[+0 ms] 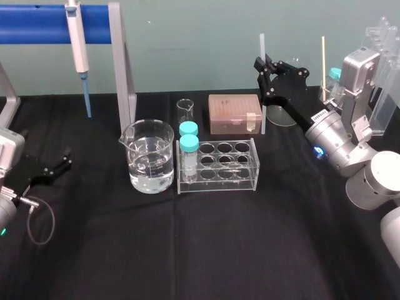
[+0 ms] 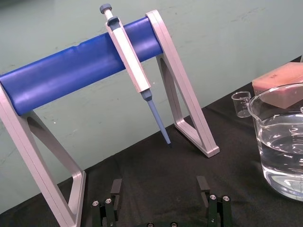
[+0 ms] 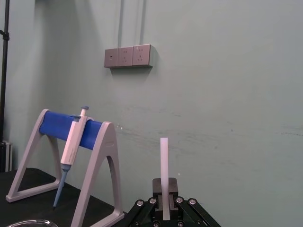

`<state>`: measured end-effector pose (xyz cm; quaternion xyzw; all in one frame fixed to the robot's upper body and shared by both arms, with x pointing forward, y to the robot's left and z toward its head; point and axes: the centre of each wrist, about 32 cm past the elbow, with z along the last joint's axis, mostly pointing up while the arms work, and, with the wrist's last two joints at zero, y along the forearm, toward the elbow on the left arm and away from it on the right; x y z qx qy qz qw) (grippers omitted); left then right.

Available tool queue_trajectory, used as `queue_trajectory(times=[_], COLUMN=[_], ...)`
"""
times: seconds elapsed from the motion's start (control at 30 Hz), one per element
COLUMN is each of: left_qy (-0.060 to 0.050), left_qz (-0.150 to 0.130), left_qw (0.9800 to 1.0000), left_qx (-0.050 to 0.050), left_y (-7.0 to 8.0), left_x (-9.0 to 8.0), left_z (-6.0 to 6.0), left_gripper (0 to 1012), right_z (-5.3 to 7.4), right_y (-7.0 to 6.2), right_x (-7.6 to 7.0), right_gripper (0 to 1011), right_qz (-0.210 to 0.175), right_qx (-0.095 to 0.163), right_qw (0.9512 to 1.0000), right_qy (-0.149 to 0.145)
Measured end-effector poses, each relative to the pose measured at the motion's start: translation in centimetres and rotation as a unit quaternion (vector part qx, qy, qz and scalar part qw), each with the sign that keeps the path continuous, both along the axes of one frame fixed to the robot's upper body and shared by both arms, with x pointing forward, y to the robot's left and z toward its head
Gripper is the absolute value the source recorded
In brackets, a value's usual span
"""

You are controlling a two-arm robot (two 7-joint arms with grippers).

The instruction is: Pick up the stirring rod with one hand, then place it down.

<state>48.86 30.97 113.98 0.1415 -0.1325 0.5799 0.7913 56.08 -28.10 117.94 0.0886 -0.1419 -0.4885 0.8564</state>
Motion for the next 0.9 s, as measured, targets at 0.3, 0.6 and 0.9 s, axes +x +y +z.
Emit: queue_trajectory(times=[0.3,0.6,0.9], left_qy=[0.0,0.0,0.0], left_qz=[0.0,0.0,0.0], left_qw=[1.0,1.0,1.0], left_qx=[0.0,0.0,0.0], left_y=[0.0,0.0,0.0], left_x=[0.0,0.0,0.0], left_z=[0.0,0.0,0.0], left_gripper=[1000,1000,1000], right_z=[-0.02,-0.02,0.0], right_y=[-0.03,-0.04,-0.05], right_x=[0.02,0.04,0.06], right_gripper=[68,68,68], right_qz=[0.001,0.002,0.002], right_qx=[0.001,0.0,0.001], right_qw=[1.0,1.0,1.0], right_qy=[-0.001,-0.002,-0.002])
